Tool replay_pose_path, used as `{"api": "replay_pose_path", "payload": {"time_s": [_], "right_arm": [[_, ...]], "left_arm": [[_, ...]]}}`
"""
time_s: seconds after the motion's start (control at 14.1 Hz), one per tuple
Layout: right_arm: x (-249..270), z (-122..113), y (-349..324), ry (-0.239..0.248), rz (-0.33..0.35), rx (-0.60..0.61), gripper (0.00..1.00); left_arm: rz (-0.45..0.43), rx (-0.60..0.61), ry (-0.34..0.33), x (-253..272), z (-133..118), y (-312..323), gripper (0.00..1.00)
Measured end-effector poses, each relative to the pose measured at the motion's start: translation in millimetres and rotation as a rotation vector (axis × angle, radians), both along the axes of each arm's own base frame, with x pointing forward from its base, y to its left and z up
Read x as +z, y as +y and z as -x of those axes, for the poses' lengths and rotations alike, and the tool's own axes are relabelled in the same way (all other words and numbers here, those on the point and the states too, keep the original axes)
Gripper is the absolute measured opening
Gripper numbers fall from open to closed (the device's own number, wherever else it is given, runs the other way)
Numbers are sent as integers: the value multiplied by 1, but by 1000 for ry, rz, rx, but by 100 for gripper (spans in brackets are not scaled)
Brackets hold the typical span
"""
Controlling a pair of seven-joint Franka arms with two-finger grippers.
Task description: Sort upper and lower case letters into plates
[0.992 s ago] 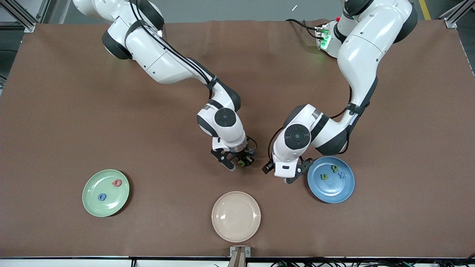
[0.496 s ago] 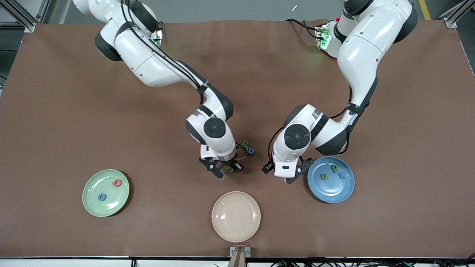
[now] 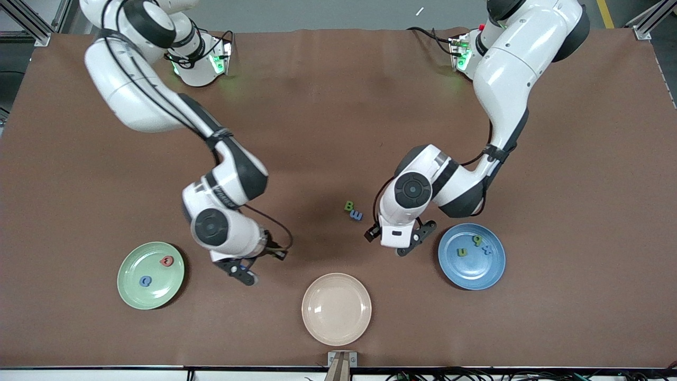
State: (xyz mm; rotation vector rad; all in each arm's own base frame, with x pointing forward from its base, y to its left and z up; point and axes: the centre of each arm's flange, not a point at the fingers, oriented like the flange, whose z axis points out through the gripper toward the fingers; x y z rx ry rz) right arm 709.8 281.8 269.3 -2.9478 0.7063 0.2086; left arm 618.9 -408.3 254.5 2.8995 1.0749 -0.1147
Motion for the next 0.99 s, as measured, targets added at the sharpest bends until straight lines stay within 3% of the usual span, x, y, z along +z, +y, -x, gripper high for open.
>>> {"api": "replay_pose_path", "payload": {"time_s": [0.28, 0.57, 0.78, 0.99], "right_arm": [[8, -22, -114, 52, -45, 197, 37], [-6, -29, -223, 51, -101, 421, 37], [-20, -33, -294, -10, -109, 540, 37], [-35, -42, -328, -100, -22, 660, 37]], "left_arm": [[47, 133, -17, -22, 25, -48, 83], [-6, 236, -13, -59, 48, -71, 79], [-43, 249, -25, -74, 57, -76, 76], [-46, 251, -27, -75, 56, -75, 74]]}}
